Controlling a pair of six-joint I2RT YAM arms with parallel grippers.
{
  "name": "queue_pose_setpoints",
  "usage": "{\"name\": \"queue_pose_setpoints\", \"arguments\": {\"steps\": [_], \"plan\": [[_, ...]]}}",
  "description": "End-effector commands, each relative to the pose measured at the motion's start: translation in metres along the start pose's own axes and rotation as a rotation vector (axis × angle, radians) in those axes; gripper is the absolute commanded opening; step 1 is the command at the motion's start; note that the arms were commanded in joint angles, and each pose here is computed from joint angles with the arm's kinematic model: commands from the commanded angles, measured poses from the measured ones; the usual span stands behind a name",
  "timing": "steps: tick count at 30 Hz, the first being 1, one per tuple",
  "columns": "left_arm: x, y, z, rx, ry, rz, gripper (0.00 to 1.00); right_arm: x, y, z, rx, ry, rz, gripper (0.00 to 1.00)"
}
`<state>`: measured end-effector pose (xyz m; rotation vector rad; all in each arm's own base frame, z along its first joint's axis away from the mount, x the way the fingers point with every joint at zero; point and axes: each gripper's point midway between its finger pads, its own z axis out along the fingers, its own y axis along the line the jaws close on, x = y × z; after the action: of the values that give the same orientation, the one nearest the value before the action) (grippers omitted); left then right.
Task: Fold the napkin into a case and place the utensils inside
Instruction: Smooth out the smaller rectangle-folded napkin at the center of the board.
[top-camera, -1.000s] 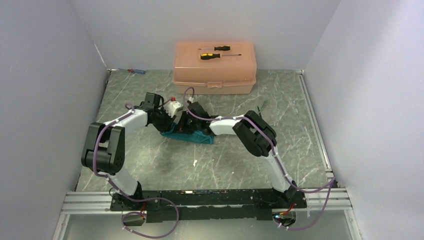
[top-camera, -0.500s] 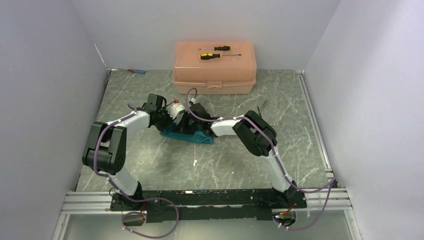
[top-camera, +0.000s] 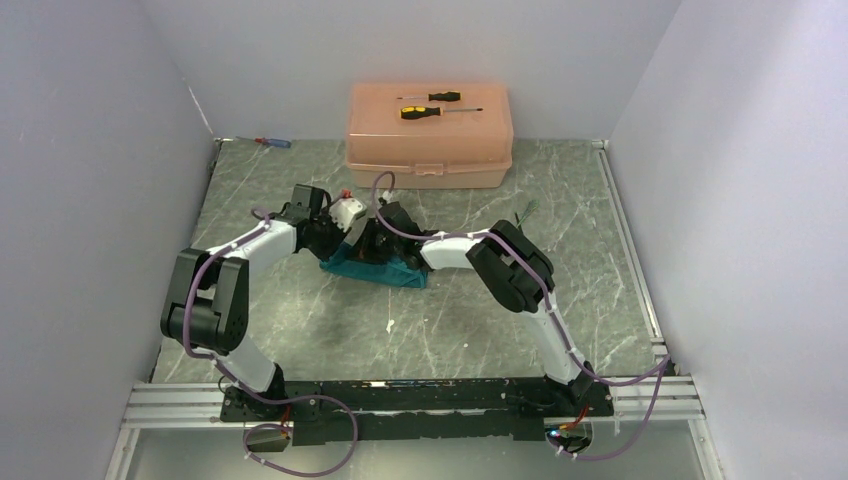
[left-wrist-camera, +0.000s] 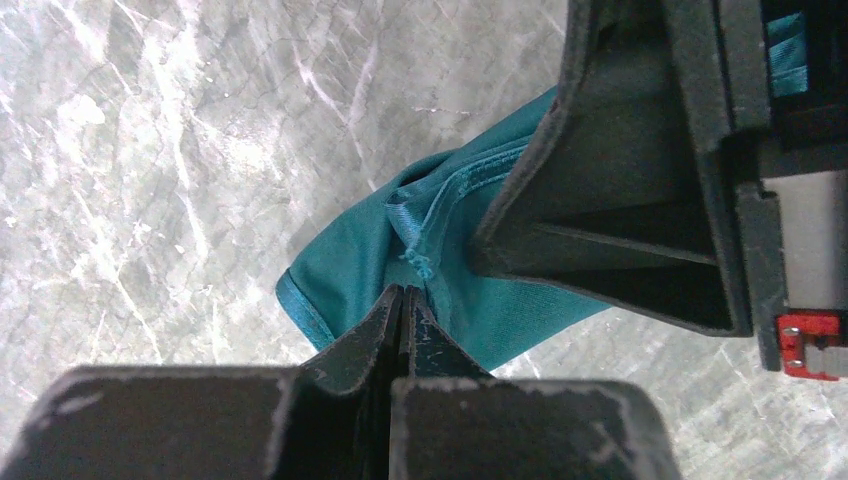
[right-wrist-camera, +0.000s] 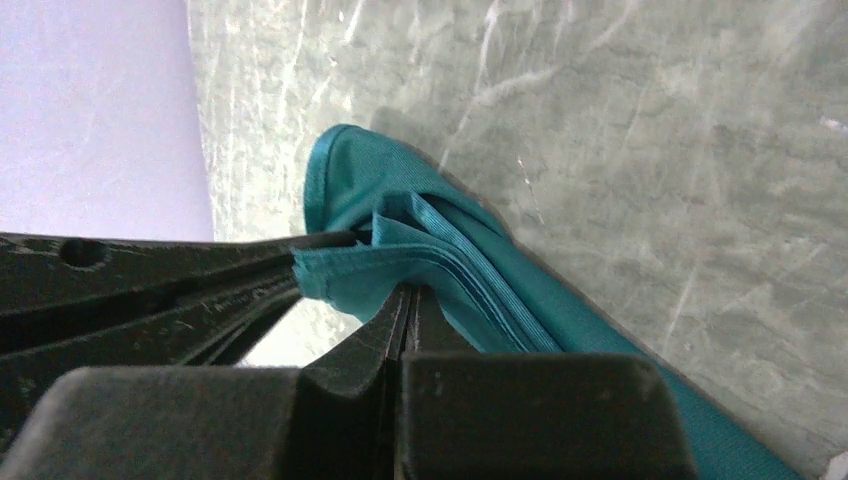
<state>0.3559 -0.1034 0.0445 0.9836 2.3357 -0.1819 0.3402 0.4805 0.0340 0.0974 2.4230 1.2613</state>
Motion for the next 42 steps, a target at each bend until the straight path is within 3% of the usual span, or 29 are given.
{"name": "queue_pose_setpoints", "arguments": {"steps": [1, 9, 15, 18, 22, 25, 26, 42], "plan": [[-0.018, -0.002, -0.012, 0.017, -0.049, -0.046, 0.03, -0.035, 0.041, -0.006, -0.088, -0.100, 0.013, 0.00], [-0.004, -0.002, -0.010, 0.014, -0.028, 0.026, 0.03, -0.033, 0.039, 0.003, -0.084, -0.094, 0.027, 0.00], [0.007, 0.000, -0.005, -0.007, -0.018, 0.094, 0.27, -0.027, 0.033, 0.006, -0.080, -0.082, 0.045, 0.00], [0.014, 0.001, 0.001, -0.020, -0.005, 0.130, 0.29, -0.024, 0.032, 0.008, -0.080, -0.074, 0.045, 0.00], [0.015, 0.008, 0.005, -0.059, -0.005, 0.159, 0.23, -0.018, 0.026, 0.012, -0.069, -0.056, 0.047, 0.00], [0.013, 0.012, 0.006, -0.080, -0.007, 0.162, 0.05, -0.008, 0.022, 0.018, -0.065, -0.029, 0.054, 0.00], [0.012, 0.013, 0.006, -0.085, -0.008, 0.157, 0.03, -0.005, 0.021, 0.019, -0.061, -0.021, 0.051, 0.00], [-0.024, 0.017, -0.007, -0.069, -0.056, 0.009, 0.03, 0.027, -0.026, 0.006, 0.066, 0.034, -0.009, 0.00]]}}
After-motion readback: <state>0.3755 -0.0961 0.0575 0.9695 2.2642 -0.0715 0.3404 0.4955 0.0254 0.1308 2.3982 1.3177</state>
